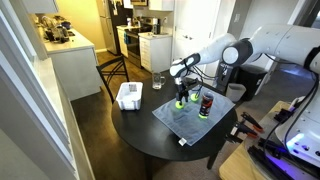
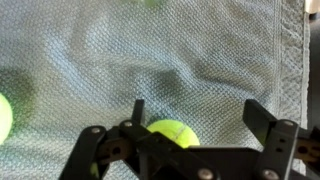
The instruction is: Pick the tennis ball to the left and place it in the cylindrical container
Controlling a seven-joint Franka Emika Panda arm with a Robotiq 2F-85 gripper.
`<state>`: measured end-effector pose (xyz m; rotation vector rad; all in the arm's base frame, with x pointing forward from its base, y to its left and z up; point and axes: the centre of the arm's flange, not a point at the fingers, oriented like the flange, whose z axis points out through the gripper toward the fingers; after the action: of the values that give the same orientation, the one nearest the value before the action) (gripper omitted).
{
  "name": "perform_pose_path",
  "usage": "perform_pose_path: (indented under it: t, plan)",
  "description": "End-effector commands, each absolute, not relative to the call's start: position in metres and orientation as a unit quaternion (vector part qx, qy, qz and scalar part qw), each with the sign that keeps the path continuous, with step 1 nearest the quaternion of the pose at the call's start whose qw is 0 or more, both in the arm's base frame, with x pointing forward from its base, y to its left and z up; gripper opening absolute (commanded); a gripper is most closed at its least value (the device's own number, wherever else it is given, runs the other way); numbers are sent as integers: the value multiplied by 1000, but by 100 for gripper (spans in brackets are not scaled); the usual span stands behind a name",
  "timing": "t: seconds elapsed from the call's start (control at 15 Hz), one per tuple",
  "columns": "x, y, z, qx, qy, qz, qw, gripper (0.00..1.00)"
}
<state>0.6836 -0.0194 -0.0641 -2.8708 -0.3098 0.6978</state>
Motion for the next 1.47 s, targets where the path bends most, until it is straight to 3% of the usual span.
perform_pose_path:
  t: [0.0, 1.4]
  plan:
    - [716, -19, -109, -958, -134, 238, 83, 100]
    - [751, 18, -129, -946, -268, 147, -113, 100]
